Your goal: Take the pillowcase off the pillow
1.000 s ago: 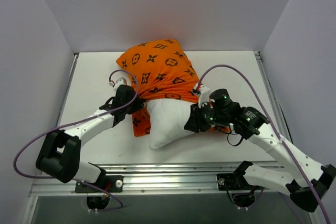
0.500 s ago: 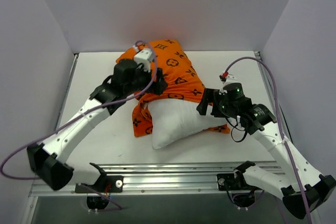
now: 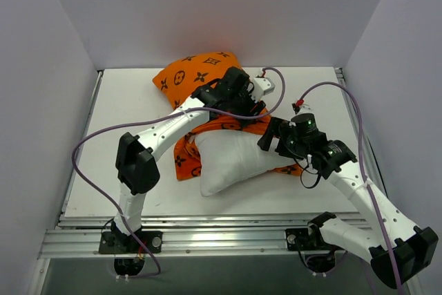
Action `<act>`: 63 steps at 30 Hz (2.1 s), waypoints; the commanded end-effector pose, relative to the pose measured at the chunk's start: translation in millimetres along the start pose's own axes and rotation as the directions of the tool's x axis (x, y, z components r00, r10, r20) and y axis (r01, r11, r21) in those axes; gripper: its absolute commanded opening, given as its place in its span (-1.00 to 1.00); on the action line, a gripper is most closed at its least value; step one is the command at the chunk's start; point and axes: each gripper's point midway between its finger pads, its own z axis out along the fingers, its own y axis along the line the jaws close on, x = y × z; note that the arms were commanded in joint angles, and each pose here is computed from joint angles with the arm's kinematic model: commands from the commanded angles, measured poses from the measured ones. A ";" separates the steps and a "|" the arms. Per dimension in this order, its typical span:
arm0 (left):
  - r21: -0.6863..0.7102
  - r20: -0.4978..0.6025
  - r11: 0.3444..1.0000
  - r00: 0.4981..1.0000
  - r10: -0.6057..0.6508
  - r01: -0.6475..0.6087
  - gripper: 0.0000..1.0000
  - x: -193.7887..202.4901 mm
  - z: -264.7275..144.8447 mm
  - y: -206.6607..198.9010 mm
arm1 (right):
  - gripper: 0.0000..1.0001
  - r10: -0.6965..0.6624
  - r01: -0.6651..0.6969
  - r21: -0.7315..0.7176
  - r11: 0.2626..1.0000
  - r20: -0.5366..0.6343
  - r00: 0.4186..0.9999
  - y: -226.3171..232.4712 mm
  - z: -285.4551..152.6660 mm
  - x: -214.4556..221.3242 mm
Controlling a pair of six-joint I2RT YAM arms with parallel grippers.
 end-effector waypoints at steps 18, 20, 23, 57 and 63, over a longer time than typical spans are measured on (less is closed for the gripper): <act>-0.182 0.011 0.946 0.963 -0.271 0.268 -0.95 16.2 10.1 44.5 | 0.80 0.081 -0.089 0.062 0.994 0.119 0.990 46.6 94.6 -4.6; -0.192 0.034 0.926 0.946 -0.324 0.324 -0.95 15.2 8.7 54.9 | 0.28 0.051 -0.056 0.049 0.997 0.099 0.994 49.6 103.8 -0.9; -0.208 0.076 0.891 0.915 -0.395 0.402 -0.95 12.5 6.0 70.2 | -1.00 -0.002 0.002 -0.004 1.000 0.030 1.000 55.6 112.1 12.7; -0.424 0.379 0.598 0.732 -0.566 0.681 -0.95 46.2 -68.6 208.4 | -1.00 -0.229 0.229 0.015 0.973 0.014 0.973 -4.5 -35.0 -20.7; -0.277 0.390 0.690 0.735 -0.555 0.669 -0.31 7.8 -60.5 164.2 | -0.23 -0.255 0.257 0.064 0.964 -0.029 0.966 -3.3 2.1 -31.1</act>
